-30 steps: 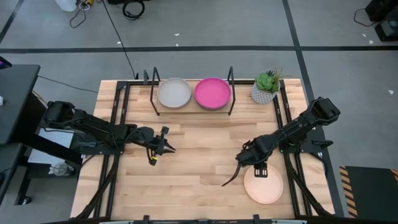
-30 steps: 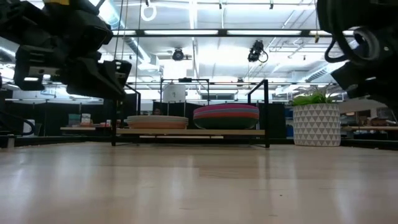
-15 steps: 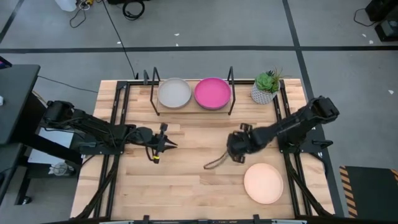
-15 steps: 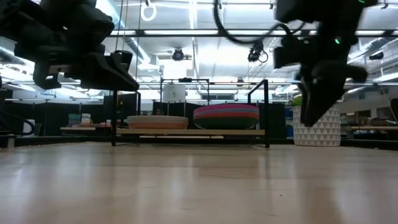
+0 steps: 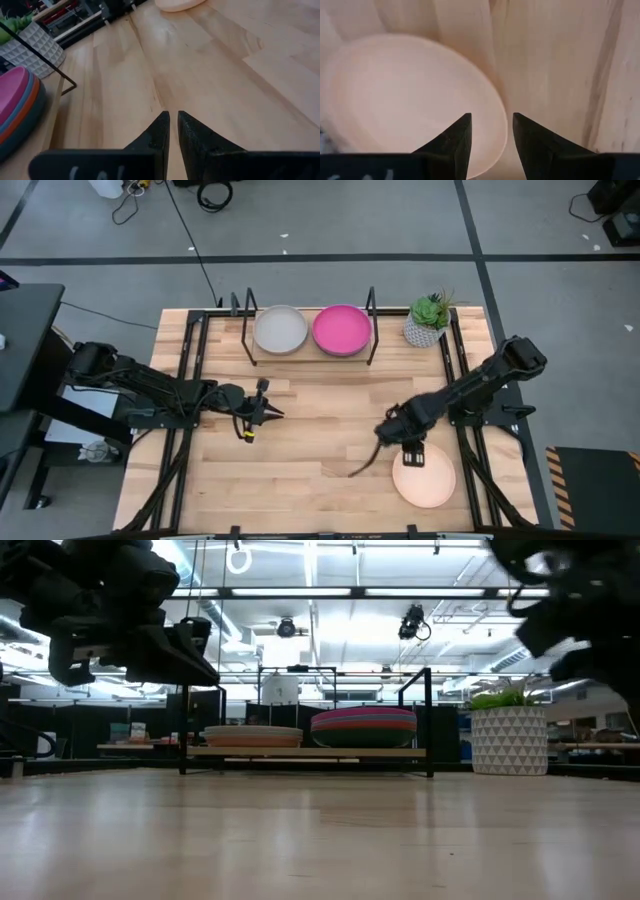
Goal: Place and stack plates onto a shelf
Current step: Stack the light orange plate on top of the gray plate on the shelf
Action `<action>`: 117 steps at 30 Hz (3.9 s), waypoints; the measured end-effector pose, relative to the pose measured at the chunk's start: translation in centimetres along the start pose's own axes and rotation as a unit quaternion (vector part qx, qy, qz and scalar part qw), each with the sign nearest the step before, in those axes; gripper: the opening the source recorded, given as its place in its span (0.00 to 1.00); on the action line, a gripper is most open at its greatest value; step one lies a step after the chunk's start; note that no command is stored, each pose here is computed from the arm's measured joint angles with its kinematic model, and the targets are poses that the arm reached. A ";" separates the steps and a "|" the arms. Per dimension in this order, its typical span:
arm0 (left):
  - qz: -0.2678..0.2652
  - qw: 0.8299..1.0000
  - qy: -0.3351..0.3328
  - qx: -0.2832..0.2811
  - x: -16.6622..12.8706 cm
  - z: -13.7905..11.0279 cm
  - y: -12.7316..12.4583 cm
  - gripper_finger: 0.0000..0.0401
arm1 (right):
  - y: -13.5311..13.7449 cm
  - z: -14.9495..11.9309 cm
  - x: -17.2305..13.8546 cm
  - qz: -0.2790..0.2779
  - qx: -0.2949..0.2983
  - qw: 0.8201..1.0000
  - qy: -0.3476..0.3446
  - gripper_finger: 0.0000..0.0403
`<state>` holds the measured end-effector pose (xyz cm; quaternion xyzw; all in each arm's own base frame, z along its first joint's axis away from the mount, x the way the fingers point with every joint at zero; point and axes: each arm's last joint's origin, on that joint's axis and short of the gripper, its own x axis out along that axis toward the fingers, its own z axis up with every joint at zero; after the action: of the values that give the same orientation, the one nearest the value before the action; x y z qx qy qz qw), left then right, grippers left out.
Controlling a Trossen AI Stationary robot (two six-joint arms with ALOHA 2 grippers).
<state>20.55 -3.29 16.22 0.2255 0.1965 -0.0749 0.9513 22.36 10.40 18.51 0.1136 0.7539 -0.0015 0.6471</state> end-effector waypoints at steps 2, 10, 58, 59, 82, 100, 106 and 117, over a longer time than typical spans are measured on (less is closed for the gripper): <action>0.000 1.000 0.001 0.003 0.0 0.0 0.0 0.11 | 0.5 -0.7 0.5 -0.027 -0.001 1.000 -0.001 0.37; -0.015 0.999 0.033 -0.037 0.0 -0.6 -0.4 0.11 | 2.1 -3.9 3.0 -0.037 0.034 0.997 0.051 0.39; 0.007 0.998 -0.064 0.008 0.0 1.2 0.2 0.11 | -0.1 4.1 -1.4 -0.047 -0.025 0.971 -0.234 0.38; 0.007 0.998 -0.064 0.008 0.0 1.2 0.2 0.11 | 0.4 3.9 -1.3 -0.025 -0.023 0.973 -0.228 0.38; 0.094 0.992 -0.070 -0.043 0.0 1.2 1.9 0.31 | 5.0 -1.1 1.5 -0.022 -0.003 0.983 -0.184 0.58; 0.086 0.993 -0.079 -0.028 0.0 1.4 2.0 0.35 | 6.9 1.2 4.7 -0.118 -0.074 0.988 -0.065 0.48; 0.031 0.995 -0.078 -0.047 0.5 1.0 1.4 0.35 | 6.9 1.3 5.4 -0.127 -0.099 0.986 -0.038 0.35; -0.016 1.000 -0.024 0.007 2.8 2.5 0.5 0.43 | 7.7 2.5 3.0 -0.096 -0.161 0.981 -0.060 0.03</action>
<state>24.04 -4.14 17.38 0.2267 0.1765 -0.0966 0.9530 25.72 17.99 16.31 -0.0647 0.7117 0.0511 0.6976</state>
